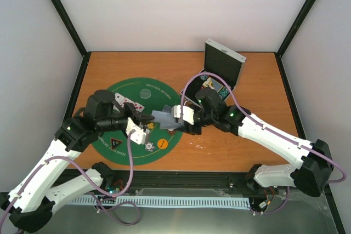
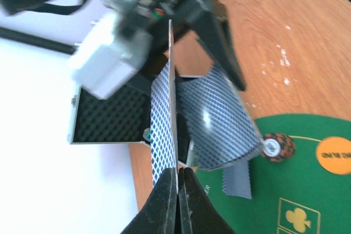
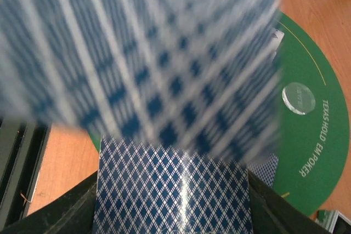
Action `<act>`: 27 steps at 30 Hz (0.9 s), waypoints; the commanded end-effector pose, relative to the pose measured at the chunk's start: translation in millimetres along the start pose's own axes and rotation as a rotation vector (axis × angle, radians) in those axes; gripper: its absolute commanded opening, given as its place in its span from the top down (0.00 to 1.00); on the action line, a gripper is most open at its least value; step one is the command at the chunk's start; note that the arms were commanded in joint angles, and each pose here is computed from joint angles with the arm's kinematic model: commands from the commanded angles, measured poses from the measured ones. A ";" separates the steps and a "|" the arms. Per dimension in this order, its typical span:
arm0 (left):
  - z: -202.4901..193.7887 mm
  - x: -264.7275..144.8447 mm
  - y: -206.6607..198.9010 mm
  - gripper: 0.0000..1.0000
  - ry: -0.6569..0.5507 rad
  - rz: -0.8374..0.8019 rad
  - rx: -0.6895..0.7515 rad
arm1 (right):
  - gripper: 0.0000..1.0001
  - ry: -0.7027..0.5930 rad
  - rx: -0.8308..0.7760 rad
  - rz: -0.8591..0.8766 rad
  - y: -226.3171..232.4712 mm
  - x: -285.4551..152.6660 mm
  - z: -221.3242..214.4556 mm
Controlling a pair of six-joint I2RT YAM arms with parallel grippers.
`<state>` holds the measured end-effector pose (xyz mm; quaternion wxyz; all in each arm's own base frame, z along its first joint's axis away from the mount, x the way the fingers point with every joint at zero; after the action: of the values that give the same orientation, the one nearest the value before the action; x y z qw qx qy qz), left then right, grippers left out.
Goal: Distribute texas hold em gaming equipment
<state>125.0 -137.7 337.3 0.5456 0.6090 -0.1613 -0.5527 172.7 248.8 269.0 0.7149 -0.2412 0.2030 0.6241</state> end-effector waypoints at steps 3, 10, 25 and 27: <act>3.3 -22.0 57.0 0.99 0.053 0.177 -0.238 | 0.45 -0.033 0.046 -0.051 -9.3 -8.2 -2.9; -15.4 -20.1 74.4 0.99 0.225 0.223 -0.396 | 0.45 -0.045 0.046 -0.053 -8.2 -11.7 -1.3; -107.8 36.1 26.3 0.99 0.686 0.050 -0.669 | 0.45 -0.064 0.052 -0.088 -2.5 -30.2 2.6; -113.2 50.4 1.4 1.00 0.706 -0.071 -0.755 | 0.45 -0.065 0.053 -0.092 -0.9 -33.2 2.4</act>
<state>233.3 -133.3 335.5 0.7368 0.5584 0.1303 -0.3581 172.0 229.9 285.2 0.7463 -0.2167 0.1918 0.5994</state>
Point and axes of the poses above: each gripper's point midway between its finger pads, its own x axis out along the fingers, its own y axis along the line the jaws close on, z = x × y, the point moved 9 cm from there along -x, back along the fingers, and after that the axes turned 10 degrees about x, right-handed, at the moved point
